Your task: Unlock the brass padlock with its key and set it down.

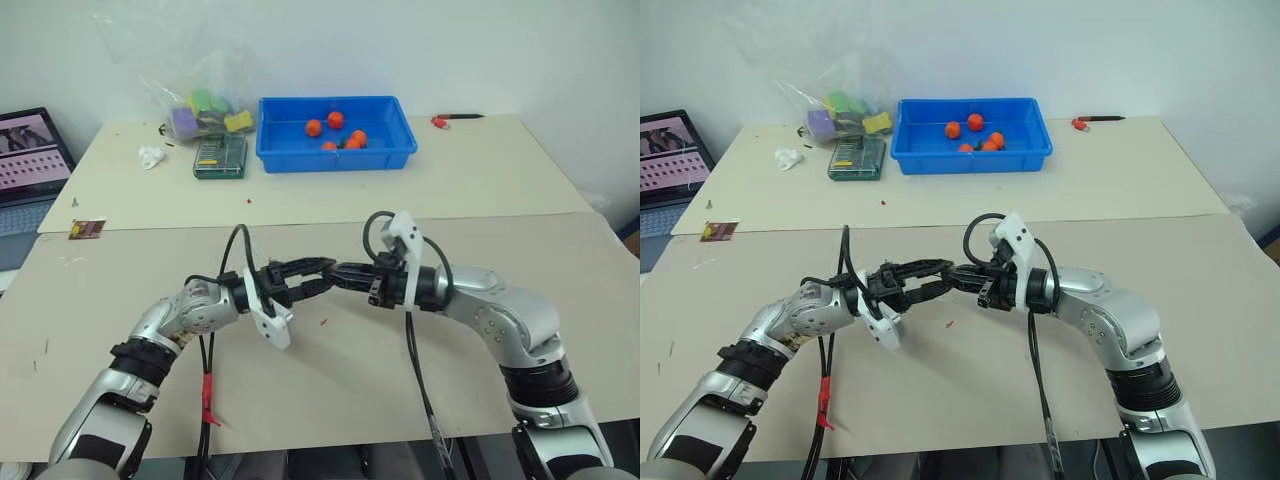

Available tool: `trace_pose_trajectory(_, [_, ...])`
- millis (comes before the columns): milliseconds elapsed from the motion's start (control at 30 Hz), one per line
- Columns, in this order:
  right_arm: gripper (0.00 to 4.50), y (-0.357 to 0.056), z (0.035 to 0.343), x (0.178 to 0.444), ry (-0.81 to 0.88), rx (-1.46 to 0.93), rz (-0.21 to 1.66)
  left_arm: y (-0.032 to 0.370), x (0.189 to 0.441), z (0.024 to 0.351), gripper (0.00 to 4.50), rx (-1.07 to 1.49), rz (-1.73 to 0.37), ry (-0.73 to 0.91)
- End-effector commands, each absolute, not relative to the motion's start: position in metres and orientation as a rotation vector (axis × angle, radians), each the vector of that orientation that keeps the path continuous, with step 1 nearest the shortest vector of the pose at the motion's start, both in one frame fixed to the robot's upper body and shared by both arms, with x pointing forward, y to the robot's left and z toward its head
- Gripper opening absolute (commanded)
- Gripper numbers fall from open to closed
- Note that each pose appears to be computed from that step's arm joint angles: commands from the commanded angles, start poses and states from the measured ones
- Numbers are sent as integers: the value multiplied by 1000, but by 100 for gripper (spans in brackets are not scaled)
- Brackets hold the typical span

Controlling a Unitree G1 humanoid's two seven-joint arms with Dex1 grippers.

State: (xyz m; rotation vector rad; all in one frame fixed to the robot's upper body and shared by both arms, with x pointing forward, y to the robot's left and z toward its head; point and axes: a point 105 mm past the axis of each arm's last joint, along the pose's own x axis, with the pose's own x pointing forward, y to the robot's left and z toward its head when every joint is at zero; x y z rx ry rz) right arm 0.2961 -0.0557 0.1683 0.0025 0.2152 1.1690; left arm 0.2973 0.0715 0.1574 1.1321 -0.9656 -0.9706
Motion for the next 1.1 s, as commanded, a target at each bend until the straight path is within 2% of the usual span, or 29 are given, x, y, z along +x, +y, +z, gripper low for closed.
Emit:
trace_pose_trajectory(33, [13, -54, 181, 296, 159, -10, 1184, 64, 290, 169, 302, 1032, -947, -971])
trace_pose_trajectory(67, [13, -54, 182, 296, 157, -9, 1183, 61, 286, 168, 349, 1017, -956, -961])
trace_pose_trajectory(167, [13, -56, 183, 298, 154, -17, 1179, 64, 283, 161, 447, 993, -973, -890])
trace_pose_trajectory(267, [13, -60, 185, 300, 153, -24, 1178, 73, 287, 144, 447, 973, -1009, -753])
trace_pose_trajectory(367, [13, -64, 189, 299, 149, -37, 1186, 87, 297, 124, 447, 879, -1042, -537])
trace_pose_trajectory(433, [13, -67, 193, 298, 145, -41, 1200, 93, 305, 124, 447, 779, -1028, -454])
trace_pose_trajectory(567, [13, -79, 204, 289, 134, -43, 1242, 108, 326, 147, 447, 535, -932, -376])
trace_pose_trajectory(833, [13, -82, 210, 278, 152, -50, 1290, 94, 323, 164, 447, 369, -990, -348])
trace_pose_trajectory(933, [13, -79, 211, 272, 157, -38, 1322, 79, 310, 175, 378, 260, -1067, -355])
trace_pose_trajectory(1100, [13, -83, 207, 271, 177, -28, 1320, 76, 303, 183, 186, 227, -1095, -348])
